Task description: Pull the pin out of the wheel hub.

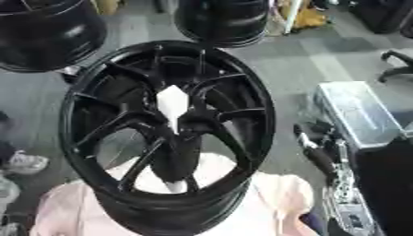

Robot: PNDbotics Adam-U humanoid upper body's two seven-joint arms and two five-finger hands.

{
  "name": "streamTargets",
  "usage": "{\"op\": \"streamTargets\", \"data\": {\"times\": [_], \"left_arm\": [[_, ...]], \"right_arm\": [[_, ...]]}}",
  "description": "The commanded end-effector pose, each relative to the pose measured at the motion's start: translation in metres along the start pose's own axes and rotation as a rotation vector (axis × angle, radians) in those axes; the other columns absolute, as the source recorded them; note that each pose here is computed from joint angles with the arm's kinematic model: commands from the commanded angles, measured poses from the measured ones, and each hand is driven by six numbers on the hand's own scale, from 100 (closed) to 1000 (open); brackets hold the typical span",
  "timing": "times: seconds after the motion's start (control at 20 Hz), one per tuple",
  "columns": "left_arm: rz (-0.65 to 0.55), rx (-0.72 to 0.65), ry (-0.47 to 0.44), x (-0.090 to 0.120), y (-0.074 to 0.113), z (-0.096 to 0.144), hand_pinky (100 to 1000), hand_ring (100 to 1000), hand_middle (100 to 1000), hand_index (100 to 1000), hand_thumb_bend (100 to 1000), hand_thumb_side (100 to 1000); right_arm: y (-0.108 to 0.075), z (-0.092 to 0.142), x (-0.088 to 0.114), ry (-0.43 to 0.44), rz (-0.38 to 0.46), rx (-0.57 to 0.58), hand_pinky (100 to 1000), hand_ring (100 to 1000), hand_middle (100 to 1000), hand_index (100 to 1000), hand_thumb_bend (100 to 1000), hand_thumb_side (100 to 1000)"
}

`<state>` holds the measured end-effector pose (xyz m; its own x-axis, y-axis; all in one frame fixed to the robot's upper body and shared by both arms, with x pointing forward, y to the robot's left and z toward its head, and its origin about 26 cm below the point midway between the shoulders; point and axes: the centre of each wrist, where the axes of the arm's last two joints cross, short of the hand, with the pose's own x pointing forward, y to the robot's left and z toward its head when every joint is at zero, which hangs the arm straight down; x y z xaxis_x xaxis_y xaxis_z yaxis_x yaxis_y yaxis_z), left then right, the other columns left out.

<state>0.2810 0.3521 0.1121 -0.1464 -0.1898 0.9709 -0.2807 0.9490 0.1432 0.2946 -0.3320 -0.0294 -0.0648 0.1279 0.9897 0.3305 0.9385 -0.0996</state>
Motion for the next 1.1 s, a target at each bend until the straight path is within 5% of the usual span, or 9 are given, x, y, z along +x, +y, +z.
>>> {"op": "streamTargets", "data": {"times": [0.05, 0.4, 0.6, 1.1], "left_arm": [[-0.006, -0.002, -0.026, 0.008, 0.002, -0.001, 697, 618, 602, 636, 274, 688], [-0.007, -0.004, -0.022, 0.007, 0.002, 0.0, 697, 618, 602, 636, 273, 689], [-0.01, -0.006, -0.017, 0.006, 0.003, 0.0, 697, 618, 602, 636, 273, 689], [-0.02, -0.019, -0.01, 0.005, 0.003, 0.0, 698, 619, 603, 636, 272, 691]], "right_arm": [[-0.004, -0.004, 0.006, -0.024, 0.01, -0.01, 651, 559, 683, 818, 470, 342], [-0.01, -0.008, 0.009, -0.036, 0.026, -0.023, 651, 558, 683, 819, 473, 345], [-0.028, -0.024, 0.026, -0.09, 0.071, -0.05, 652, 558, 684, 820, 478, 356], [-0.07, -0.09, 0.136, -0.407, 0.259, -0.082, 669, 574, 697, 833, 457, 409]]}}
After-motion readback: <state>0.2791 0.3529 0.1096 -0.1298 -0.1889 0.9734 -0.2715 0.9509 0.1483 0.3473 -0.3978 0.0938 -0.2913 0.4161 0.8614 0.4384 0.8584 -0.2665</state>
